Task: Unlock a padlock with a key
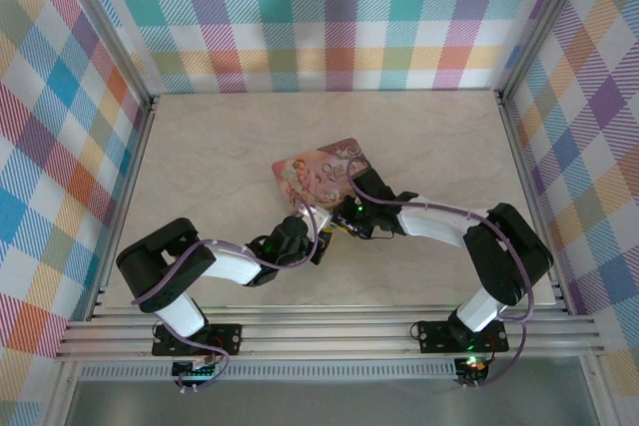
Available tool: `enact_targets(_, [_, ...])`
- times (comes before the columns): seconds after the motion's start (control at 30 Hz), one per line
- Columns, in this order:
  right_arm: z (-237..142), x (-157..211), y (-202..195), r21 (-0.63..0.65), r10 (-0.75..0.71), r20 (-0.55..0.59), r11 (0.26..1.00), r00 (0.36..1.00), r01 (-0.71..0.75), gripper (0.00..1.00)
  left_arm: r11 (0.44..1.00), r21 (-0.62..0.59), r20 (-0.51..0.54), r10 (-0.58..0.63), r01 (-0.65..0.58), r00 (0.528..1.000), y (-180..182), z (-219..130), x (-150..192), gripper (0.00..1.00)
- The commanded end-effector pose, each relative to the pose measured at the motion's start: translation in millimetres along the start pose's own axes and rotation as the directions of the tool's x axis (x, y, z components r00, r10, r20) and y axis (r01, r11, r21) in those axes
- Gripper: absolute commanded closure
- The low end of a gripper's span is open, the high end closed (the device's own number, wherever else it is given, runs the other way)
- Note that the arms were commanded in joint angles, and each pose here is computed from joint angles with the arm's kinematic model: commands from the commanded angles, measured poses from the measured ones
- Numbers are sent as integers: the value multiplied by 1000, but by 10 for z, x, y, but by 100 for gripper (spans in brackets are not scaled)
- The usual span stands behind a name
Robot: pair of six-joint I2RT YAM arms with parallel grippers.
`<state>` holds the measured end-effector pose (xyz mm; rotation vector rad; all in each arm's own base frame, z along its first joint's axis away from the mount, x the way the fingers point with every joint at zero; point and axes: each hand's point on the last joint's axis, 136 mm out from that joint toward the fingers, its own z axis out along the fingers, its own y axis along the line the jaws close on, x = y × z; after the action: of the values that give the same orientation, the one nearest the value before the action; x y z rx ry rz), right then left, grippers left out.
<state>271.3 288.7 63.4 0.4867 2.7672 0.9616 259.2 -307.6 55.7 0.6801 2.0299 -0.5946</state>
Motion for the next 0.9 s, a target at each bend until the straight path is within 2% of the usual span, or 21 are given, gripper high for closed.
enact_targets(0.0, [57,50,-113,56,-14,-24,998,1000,16,84,998,66,83,-14,8,996,-184,-25,-273,100])
enact_targets(0.27, [48,51,-135,62,-19,-22,998,1000,21,100,998,68,88,-20,14,996,-188,-34,-288,100])
enact_targets(0.33, [44,46,-122,58,-26,-19,998,999,27,100,998,68,90,-22,16,996,-184,-43,-291,98])
enact_targets(0.67, [-40,-22,-22,19,-90,14,996,996,89,100,1000,13,79,-18,17,997,-74,-164,-251,71])
enact_targets(0.87, [-45,-51,36,-31,-125,23,992,992,126,100,999,-24,74,-33,35,997,20,-320,-178,68])
